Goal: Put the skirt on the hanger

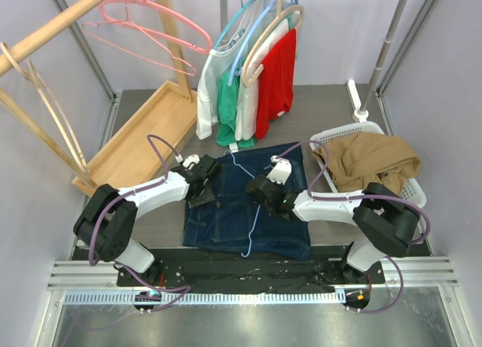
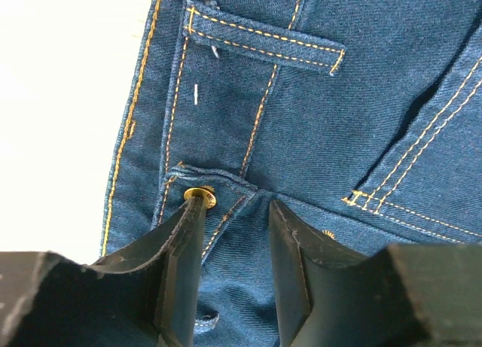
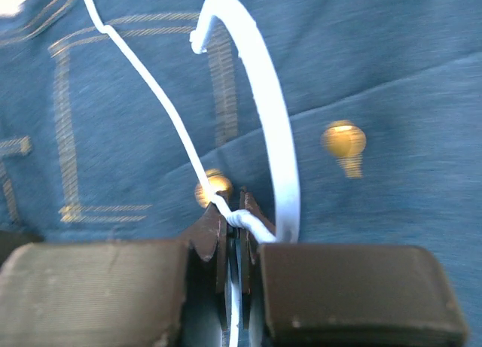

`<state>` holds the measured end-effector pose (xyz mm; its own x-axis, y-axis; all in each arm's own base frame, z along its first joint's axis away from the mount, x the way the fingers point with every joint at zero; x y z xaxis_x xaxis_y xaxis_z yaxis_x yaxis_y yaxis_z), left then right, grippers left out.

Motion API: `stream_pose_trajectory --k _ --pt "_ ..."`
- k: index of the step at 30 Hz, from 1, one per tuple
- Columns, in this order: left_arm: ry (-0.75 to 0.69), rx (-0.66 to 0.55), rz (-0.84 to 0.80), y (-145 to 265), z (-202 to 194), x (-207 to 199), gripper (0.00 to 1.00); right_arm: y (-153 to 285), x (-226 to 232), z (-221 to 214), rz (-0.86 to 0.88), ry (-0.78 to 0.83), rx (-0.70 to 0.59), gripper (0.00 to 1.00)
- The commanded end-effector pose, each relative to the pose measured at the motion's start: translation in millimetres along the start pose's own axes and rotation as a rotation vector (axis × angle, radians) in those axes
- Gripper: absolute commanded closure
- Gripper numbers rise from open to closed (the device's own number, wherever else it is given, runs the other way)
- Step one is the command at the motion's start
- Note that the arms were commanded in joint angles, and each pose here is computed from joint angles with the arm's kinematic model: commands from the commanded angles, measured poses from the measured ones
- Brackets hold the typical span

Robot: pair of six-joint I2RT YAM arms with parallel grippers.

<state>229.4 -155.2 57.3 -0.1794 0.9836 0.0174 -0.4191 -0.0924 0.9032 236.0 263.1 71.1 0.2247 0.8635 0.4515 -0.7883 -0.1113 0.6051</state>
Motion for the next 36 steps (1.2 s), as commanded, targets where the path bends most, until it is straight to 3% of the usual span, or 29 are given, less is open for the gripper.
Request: stream_pose_trajectory --k 1,7,15,21,36 --pt "-0.013 0.071 0.089 -26.6 -24.8 22.3 0.60 7.9 -78.4 24.6 -0.290 0.140 -0.098 0.99" --pt "-0.012 0.069 0.086 -24.5 -22.9 21.7 0.61 13.5 -82.4 45.2 -0.291 0.132 -0.125 0.99" --pt "0.003 0.054 -0.018 -16.5 -11.0 1.9 0.60 15.9 -42.0 56.8 -0.179 0.153 -0.098 0.99" --pt "0.017 0.048 -0.070 -12.9 -6.5 -7.3 0.61 18.5 -14.2 54.4 -0.194 0.068 -0.110 0.99" --pt "-0.004 0.055 -0.093 -5.7 -11.7 -3.5 0.67 16.6 -49.2 50.0 -0.344 -0.109 -0.210 0.99"
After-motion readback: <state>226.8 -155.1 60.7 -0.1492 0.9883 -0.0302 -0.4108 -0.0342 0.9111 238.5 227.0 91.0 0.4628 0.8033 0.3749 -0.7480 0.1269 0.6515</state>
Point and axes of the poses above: each gripper's point midway between its finger pads, its own y axis back along the fingers, its own x axis along the line the jaws close on, z = x × y, the point moved 4 cm from there along y, back along the fingers, and after that the axes turned 11 degrees about -y, right-handed, at the moved point
